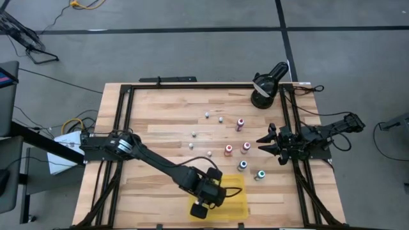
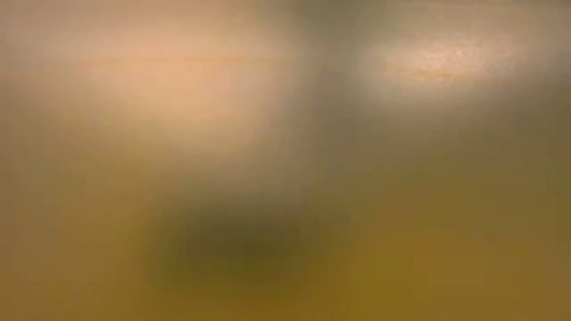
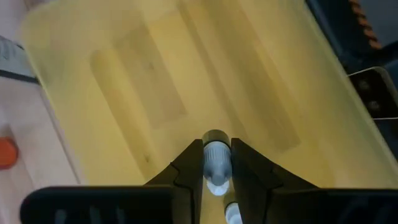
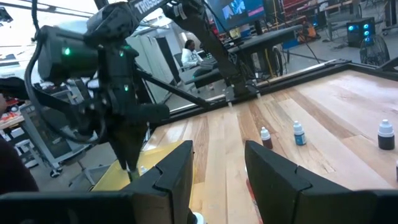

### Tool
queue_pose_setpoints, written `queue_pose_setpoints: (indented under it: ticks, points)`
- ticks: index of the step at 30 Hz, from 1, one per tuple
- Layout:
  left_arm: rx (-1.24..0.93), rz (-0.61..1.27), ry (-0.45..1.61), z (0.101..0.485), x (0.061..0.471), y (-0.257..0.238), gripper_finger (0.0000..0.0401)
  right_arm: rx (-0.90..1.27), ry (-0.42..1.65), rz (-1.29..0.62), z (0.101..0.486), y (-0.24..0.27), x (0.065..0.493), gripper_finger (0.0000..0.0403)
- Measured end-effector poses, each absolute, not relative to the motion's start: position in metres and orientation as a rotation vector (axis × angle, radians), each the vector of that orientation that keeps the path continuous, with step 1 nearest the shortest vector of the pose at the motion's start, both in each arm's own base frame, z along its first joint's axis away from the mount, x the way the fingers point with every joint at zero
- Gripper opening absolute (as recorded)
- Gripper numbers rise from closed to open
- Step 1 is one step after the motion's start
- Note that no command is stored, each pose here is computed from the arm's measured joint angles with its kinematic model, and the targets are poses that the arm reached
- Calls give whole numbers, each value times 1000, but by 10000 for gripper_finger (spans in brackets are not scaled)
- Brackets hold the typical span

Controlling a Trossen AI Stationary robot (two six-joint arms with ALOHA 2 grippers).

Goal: Pick & Place food coloring
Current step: Put the small green food coloring bottle in the yellow bin

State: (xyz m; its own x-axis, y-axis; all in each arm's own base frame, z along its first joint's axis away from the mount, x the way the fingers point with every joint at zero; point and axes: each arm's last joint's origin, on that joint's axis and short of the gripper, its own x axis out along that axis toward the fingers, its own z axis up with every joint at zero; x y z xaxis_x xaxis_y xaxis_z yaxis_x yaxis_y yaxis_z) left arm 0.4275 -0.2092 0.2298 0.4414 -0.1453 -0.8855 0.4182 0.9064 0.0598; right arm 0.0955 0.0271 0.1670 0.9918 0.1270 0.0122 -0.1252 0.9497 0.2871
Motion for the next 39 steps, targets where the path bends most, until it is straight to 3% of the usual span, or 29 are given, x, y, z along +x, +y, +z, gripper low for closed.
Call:
queue_pose_setpoints:
  ticks: [17, 39]
  points:
    - [335, -317, 1224, 191, 446, -215, 57, 292, 6, 128, 167, 27, 95, 138]
    - [312, -349, 1242, 192, 445, -215, 67, 292, 6, 128, 167, 27, 95, 138]
